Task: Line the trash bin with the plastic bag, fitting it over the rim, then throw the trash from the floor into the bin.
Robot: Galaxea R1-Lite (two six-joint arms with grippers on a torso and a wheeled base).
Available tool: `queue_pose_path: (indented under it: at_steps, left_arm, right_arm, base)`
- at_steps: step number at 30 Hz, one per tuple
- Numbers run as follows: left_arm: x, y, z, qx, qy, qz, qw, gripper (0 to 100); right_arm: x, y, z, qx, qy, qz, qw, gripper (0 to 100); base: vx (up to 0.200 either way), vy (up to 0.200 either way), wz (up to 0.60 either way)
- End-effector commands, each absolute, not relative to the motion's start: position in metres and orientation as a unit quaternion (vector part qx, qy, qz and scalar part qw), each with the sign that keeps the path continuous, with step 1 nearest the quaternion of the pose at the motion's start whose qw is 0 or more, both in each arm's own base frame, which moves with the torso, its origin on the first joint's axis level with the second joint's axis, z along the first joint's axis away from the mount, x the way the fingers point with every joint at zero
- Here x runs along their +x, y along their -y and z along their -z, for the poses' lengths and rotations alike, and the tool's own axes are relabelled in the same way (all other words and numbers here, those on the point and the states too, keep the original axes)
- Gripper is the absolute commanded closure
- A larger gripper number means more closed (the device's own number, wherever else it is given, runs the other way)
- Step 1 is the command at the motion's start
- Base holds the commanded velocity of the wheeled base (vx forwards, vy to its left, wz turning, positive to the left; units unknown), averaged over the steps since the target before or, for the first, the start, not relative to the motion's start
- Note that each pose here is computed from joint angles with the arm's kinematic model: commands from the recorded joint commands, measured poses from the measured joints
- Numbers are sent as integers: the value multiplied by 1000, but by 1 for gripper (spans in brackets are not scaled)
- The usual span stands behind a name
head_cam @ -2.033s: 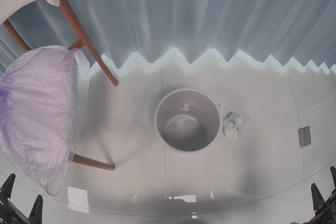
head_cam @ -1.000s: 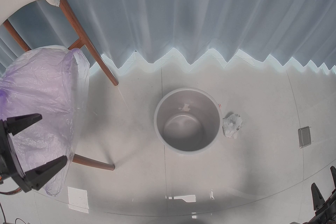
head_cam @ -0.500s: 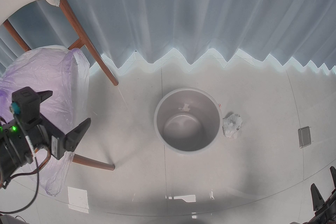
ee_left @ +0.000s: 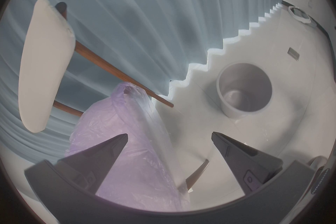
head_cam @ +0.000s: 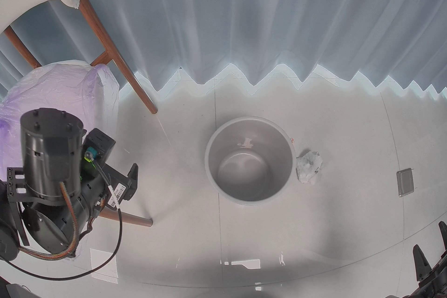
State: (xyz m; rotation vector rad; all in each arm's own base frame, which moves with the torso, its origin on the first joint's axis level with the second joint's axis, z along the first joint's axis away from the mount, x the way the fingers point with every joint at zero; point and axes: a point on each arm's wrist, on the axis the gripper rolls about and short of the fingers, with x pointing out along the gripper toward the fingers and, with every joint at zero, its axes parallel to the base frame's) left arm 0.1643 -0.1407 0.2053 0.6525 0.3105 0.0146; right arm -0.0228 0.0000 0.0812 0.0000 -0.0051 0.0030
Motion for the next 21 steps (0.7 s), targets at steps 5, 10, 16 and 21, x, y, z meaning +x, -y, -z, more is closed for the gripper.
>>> queue_pose_path:
  at_steps: [5,10,16,21]
  left_arm:
    - [181,137,-191,358,-184,-30,915,0]
    - [190,127,-192,372,-193,-52,906,0]
    - [195,126,-185,379,-206,-56,901,0]
    - [200,127,-181,384,-215,-60,896,0]
  right_arm:
    - [-23,0,-76,-1,2,-4,1000,0]
    - [-23,0,-76,-1,2,-4,1000,0]
    - [-23,0,-76,-1,2,-4,1000,0]
    - [-23,0,-76,-1,2,-4,1000,0]
  base:
    - [0,0,0]
    - [0,0,0]
    - [0,0,0]
    - [0,0,0]
